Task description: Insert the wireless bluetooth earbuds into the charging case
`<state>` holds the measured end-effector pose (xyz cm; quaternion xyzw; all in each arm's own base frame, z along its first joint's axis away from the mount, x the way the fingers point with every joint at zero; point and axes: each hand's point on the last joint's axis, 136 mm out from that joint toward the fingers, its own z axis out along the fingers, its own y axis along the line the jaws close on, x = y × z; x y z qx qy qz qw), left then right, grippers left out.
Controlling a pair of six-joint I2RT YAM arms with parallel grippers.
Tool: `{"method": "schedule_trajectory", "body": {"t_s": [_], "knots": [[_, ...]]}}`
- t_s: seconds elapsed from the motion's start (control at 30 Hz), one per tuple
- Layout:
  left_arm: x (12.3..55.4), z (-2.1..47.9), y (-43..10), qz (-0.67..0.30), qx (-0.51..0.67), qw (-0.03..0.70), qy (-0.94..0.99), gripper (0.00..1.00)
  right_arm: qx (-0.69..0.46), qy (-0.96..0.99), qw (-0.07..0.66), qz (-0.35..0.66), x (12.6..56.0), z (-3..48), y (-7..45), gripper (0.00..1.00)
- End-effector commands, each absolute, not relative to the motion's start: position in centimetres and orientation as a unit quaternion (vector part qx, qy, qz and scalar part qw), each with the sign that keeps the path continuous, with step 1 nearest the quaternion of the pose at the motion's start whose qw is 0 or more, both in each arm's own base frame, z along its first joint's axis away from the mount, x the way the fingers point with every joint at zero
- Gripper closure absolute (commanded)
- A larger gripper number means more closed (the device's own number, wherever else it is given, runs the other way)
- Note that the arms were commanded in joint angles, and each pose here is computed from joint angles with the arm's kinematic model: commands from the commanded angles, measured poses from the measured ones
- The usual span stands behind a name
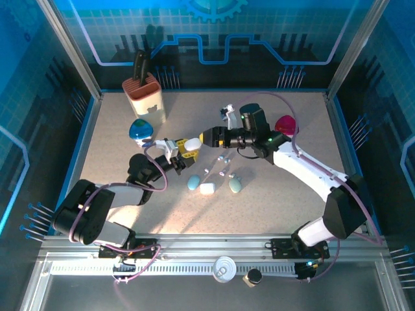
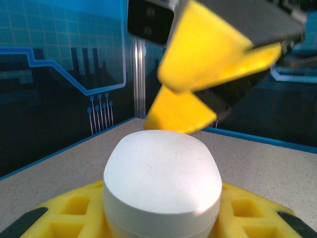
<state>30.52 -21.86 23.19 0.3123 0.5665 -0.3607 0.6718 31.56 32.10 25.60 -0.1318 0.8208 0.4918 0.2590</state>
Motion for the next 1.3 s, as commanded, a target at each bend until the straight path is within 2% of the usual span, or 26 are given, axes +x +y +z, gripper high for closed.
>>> {"method": "schedule_trajectory", "body": {"t_s": [0.0,0.13,0.33,0.43,0.53,0.6,0.8,0.97,1.13,1.27], "knots": [[29.9,25.8,-22.5,-0.378,0.328,0.686,0.528,0.63,-0.141,0.779,0.215,0.572,30.1,27.5,33.7,0.35],[30.0,25.7,-22.8,-0.381,0.329,0.683,0.529,0.63,-0.145,0.773,0.189,0.588,29.6,27.0,34.4,0.36],[30.2,25.3,-23.2,-0.382,0.329,0.680,0.533,0.63,-0.152,0.766,0.162,0.604,29.2,26.9,35.1,0.47],[30.3,25.1,-23.6,-0.385,0.332,0.676,0.533,0.63,-0.149,0.769,0.158,0.602,29.3,26.4,35.0,0.57],[30.3,25.0,-23.8,-0.388,0.333,0.673,0.534,0.63,-0.134,0.770,0.160,0.602,29.9,26.1,34.5,0.72],[30.3,24.9,-23.8,-0.388,0.333,0.673,0.535,0.61,-0.129,0.769,0.165,0.604,30.2,26.3,34.1,0.78],[30.9,24.4,-23.3,-0.374,0.315,0.674,0.553,0.42,-0.119,0.794,0.220,0.554,31.6,25.2,31.4,0.83],[31.4,23.0,-22.7,-0.338,0.318,0.663,0.588,0.23,-0.061,0.855,0.264,0.443,34.2,20.3,26.1,0.84],[32.1,21.0,-22.2,-0.310,0.315,0.636,0.633,0.01,0.001,0.890,0.271,0.367,36.0,15.1,21.1,0.84],[34.1,19.0,-21.4,-0.273,0.283,0.588,0.707,0.01,0.047,0.913,0.273,0.300,36.8,11.4,17.3,0.84]]}}
